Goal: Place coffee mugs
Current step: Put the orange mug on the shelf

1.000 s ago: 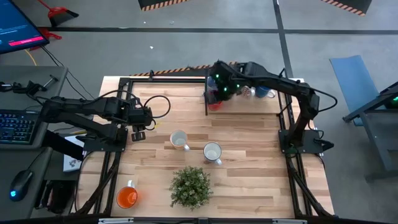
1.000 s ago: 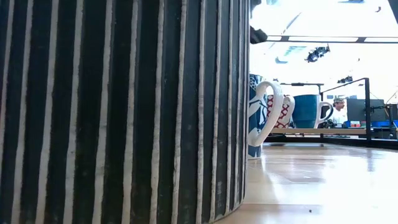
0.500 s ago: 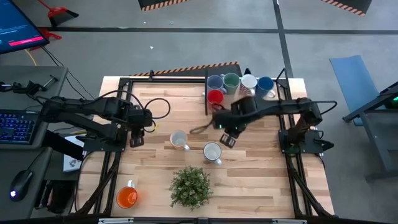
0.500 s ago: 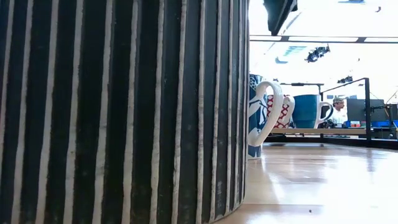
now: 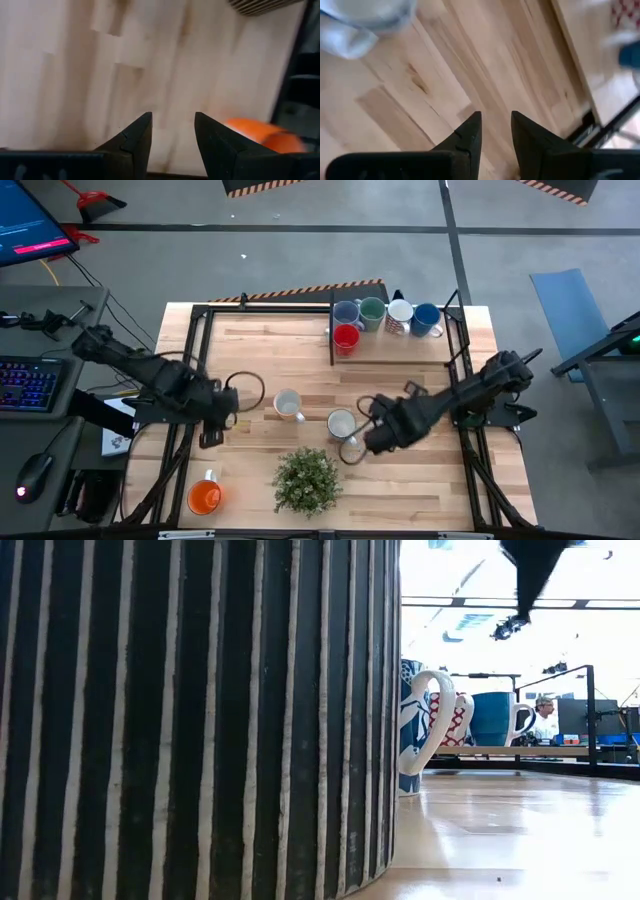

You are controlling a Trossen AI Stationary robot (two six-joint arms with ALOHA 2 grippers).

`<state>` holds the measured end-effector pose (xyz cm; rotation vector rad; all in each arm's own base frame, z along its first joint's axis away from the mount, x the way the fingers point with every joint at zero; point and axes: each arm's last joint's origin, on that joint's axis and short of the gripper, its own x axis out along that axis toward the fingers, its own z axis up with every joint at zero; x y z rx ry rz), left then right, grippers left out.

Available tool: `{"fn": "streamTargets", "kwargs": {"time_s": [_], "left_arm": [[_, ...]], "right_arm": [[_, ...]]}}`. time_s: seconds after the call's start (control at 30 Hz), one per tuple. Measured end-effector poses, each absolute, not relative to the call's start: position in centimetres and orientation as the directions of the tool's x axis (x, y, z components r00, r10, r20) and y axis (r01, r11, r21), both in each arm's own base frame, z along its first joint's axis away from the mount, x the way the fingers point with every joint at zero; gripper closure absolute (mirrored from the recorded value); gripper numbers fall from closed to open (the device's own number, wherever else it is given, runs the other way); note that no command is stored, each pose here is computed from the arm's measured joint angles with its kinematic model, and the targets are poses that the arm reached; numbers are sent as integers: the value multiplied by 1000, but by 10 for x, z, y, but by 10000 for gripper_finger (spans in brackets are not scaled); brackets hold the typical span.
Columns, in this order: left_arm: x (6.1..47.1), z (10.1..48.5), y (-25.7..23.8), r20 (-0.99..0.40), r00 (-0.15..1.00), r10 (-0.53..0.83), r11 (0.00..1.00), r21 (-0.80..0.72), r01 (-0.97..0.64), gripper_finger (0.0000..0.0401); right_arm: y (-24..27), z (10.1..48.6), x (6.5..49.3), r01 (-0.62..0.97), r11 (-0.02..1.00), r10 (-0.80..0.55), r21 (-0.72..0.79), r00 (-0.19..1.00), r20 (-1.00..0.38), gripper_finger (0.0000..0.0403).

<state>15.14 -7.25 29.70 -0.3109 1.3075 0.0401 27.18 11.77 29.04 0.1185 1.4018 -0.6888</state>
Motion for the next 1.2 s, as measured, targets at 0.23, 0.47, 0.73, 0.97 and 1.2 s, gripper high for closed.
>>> {"fn": "streamTargets", "kwargs": {"time_s": [0.23,0.47,0.73,0.97,1.2], "left_arm": [[135,298,-104,-942,255,-216,920,-284,-268,263],[121,295,-126,-950,209,-234,888,-296,-351,267],[125,269,-167,-975,117,-188,965,-206,-160,270],[130,251,-189,-983,68,-169,978,-176,-114,270],[130,249,-201,-970,92,-227,966,-236,-107,270]], "right_arm": [[142,243,232,703,584,-542,-406,-35,-840,320],[164,221,200,832,441,-629,-336,19,-778,320],[177,214,181,841,425,-602,-336,-14,-798,320],[179,214,180,839,431,-593,-333,-14,-805,320],[180,213,180,840,434,-589,-327,-11,-808,320]]}}
